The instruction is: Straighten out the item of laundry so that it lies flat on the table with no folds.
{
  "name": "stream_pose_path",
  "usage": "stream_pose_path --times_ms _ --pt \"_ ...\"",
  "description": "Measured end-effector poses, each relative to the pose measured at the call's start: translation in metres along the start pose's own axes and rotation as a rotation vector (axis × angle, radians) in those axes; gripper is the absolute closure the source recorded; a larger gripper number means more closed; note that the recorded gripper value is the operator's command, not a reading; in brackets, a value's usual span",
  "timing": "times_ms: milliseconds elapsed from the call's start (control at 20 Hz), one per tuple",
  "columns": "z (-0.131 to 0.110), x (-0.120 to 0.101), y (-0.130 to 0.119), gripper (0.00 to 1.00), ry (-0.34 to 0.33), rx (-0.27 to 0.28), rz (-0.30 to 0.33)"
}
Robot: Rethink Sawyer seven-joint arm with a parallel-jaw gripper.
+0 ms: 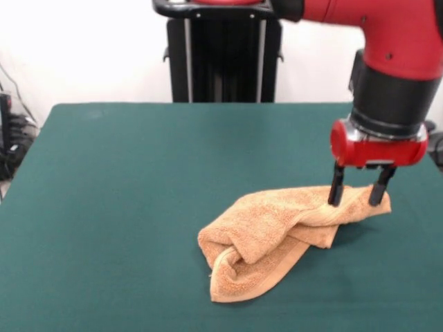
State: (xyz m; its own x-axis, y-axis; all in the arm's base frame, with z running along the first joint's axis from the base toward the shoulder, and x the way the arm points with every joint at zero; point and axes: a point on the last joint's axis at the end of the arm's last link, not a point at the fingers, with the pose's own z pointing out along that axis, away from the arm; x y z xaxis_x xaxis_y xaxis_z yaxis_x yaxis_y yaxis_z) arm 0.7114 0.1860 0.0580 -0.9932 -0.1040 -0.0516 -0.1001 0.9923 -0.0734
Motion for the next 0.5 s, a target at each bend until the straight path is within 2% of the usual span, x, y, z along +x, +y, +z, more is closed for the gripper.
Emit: stream_pose_path --times_ms 200,500 --pt "-0.0136 -0.0052 -0.0012 0.00 -0.019 -0.001 0.002" --pt "-0.0089 -0.0009 -0.0063 0.00 -0.024 0.002 0.011"
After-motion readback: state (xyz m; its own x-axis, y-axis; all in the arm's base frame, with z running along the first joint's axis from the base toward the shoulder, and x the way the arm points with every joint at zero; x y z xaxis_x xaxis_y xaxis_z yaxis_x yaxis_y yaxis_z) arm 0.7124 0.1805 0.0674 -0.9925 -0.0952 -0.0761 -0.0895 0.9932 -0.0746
